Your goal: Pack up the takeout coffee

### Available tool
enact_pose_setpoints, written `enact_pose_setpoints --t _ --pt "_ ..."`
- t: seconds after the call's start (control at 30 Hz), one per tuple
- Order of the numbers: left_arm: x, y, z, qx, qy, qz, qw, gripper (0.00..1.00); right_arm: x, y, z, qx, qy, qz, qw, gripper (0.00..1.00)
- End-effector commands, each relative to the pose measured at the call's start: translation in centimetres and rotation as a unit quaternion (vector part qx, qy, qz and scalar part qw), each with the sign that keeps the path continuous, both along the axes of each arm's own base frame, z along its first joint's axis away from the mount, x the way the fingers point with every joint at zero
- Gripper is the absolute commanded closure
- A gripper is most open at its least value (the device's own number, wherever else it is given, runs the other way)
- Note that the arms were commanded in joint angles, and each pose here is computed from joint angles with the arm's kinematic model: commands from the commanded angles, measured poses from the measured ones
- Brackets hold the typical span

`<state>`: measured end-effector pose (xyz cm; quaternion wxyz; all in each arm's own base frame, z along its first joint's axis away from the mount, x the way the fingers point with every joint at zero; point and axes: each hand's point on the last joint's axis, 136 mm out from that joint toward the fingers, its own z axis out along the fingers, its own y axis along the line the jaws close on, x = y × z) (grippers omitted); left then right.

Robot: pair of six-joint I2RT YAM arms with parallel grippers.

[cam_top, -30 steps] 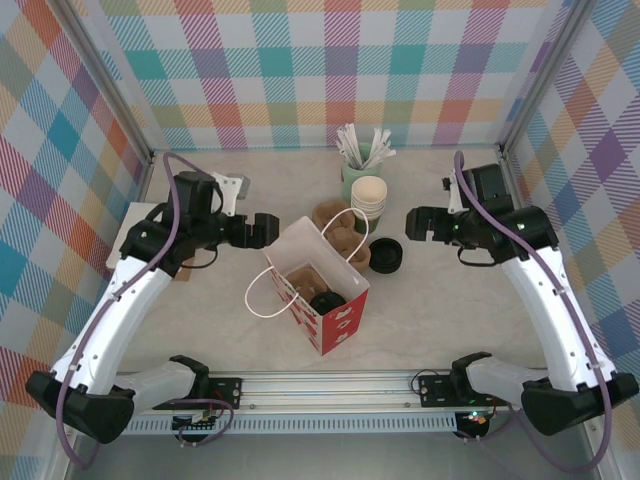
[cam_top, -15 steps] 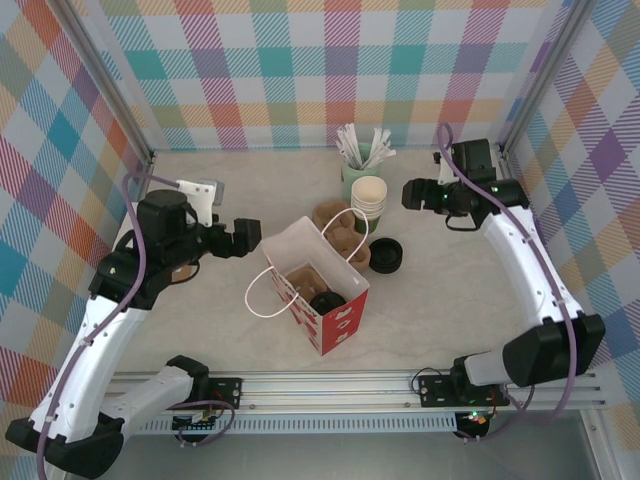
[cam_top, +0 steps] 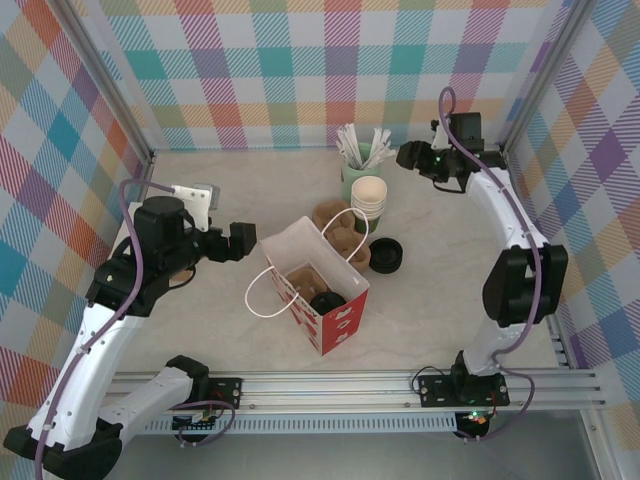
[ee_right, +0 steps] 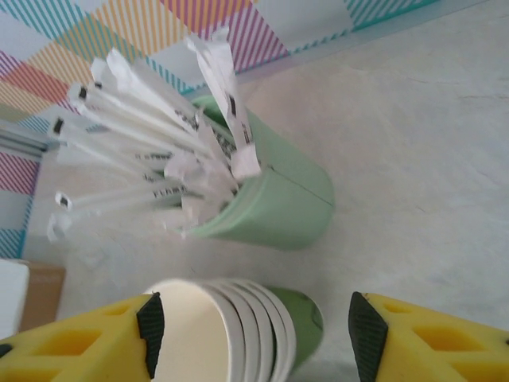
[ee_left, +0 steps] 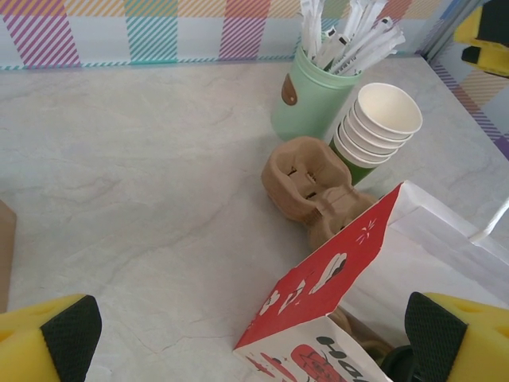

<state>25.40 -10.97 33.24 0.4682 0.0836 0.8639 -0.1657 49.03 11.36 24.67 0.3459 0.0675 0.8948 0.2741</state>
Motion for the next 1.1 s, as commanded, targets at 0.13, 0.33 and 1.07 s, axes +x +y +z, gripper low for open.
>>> enact_pose_setpoints --t 0.13,0.33,1.07 --pt "0.1 0.7 -0.7 0.015 0.004 0.011 1.000 0.00 4.0 1.0 0.6 0.091 -0.003 -0.024 0.996 0.43" --pt "0.2 0.7 -1.0 0.018 0.008 0.010 1.000 0.00 5.0 1.2 -1.0 0.102 0.017 -0.028 0.994 0.48" --pt "0.5 0.9 -1.7 0.027 0.017 0.016 0.999 0.00 6.8 2.4 -2.9 0.130 0.041 -0.004 0.991 0.67"
